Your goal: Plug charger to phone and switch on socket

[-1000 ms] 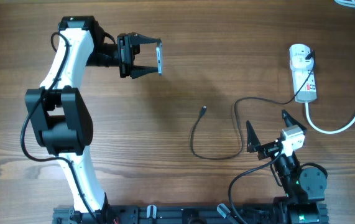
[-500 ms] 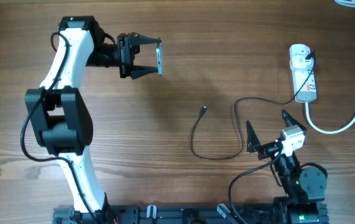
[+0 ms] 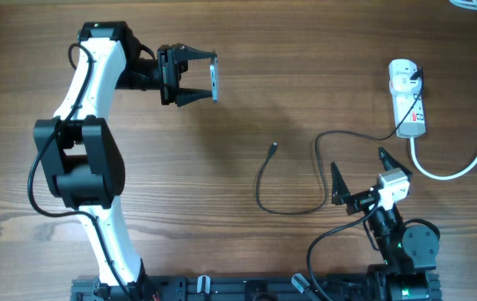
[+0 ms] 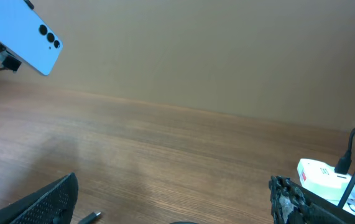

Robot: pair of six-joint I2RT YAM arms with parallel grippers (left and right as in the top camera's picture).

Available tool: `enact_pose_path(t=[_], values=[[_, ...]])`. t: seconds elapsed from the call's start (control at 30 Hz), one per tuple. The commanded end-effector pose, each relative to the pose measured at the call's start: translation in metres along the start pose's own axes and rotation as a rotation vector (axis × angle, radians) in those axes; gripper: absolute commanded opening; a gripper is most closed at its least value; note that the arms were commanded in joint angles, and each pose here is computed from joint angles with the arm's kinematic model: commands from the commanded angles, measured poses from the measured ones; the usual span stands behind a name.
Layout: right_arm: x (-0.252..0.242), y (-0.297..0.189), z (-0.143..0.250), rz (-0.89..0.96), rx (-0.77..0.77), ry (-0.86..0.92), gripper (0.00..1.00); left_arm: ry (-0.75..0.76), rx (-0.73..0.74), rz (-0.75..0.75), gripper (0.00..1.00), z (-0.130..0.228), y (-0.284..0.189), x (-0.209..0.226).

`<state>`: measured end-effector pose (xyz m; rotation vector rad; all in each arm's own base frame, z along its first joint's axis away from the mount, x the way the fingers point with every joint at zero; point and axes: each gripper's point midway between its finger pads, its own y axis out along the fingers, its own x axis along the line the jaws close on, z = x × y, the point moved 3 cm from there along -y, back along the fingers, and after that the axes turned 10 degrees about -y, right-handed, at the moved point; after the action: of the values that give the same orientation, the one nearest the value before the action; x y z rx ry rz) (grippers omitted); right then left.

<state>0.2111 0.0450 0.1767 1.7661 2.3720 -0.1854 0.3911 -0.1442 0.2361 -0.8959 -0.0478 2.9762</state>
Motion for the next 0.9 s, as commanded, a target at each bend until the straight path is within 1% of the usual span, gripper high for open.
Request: enact_pose_path(t=[0.0,0.87], values=[[0.0000,-0.0004,-0.0020,0.002,-0.009,0.014,1.00,0.069,0.023,0.041,0.62,0.0226,-0.0015,-0.0101],[0.0000,-0.0004,-0.0020,0.002,-0.009,0.015,1.00,0.077,0.023,0.041,0.62,0.0226,-0.0015,-0.0102]])
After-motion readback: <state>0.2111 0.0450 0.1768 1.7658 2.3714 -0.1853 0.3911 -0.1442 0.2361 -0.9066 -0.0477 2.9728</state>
